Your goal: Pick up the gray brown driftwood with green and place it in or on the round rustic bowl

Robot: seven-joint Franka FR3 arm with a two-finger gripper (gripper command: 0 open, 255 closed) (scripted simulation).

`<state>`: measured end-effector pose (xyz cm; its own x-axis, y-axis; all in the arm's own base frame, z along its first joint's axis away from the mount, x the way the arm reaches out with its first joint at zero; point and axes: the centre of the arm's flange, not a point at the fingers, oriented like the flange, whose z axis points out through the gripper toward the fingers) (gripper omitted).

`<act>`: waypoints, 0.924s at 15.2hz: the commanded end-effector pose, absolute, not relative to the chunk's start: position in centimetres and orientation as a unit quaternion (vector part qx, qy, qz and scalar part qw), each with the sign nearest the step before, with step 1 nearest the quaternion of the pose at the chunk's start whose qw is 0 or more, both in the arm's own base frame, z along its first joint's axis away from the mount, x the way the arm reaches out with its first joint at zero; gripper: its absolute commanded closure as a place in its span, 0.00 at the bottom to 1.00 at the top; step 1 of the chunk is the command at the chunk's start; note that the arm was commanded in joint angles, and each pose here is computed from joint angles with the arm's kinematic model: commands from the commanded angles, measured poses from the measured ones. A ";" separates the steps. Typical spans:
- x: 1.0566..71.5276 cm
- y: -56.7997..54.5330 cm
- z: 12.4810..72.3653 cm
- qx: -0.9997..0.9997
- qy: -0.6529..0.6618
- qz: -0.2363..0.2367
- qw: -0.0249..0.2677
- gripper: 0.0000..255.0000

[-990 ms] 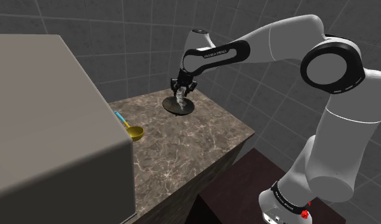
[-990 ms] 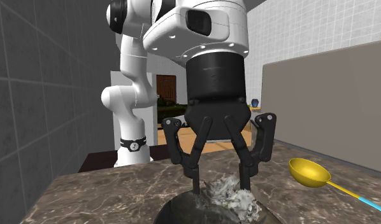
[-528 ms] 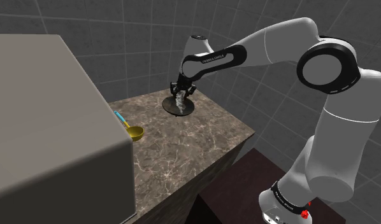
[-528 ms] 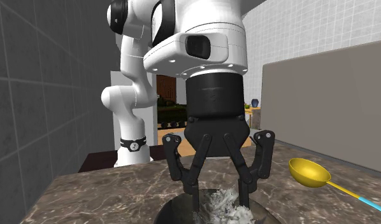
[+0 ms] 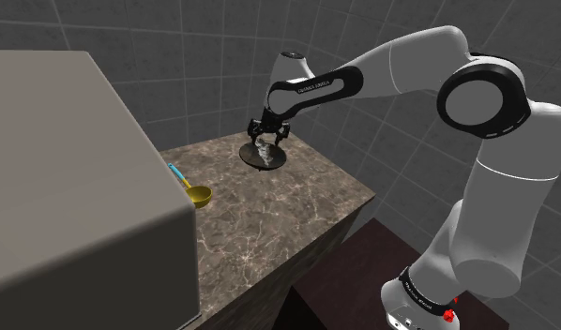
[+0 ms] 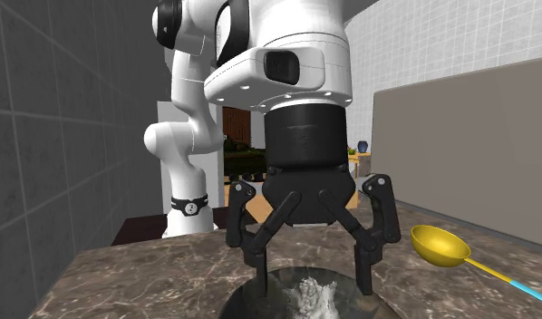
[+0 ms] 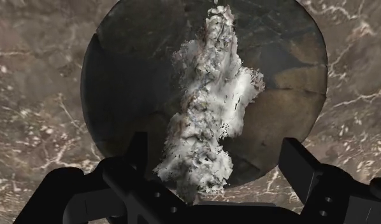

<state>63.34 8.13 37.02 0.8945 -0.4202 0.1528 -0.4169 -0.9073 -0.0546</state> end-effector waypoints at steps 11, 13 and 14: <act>62.5 8.2 41.9 -0.973 0.215 -0.081 0.010 0.00; 62.5 8.2 41.9 -0.973 0.215 -0.081 0.010 0.00; 62.5 8.2 41.9 -0.973 0.215 -0.081 0.010 0.00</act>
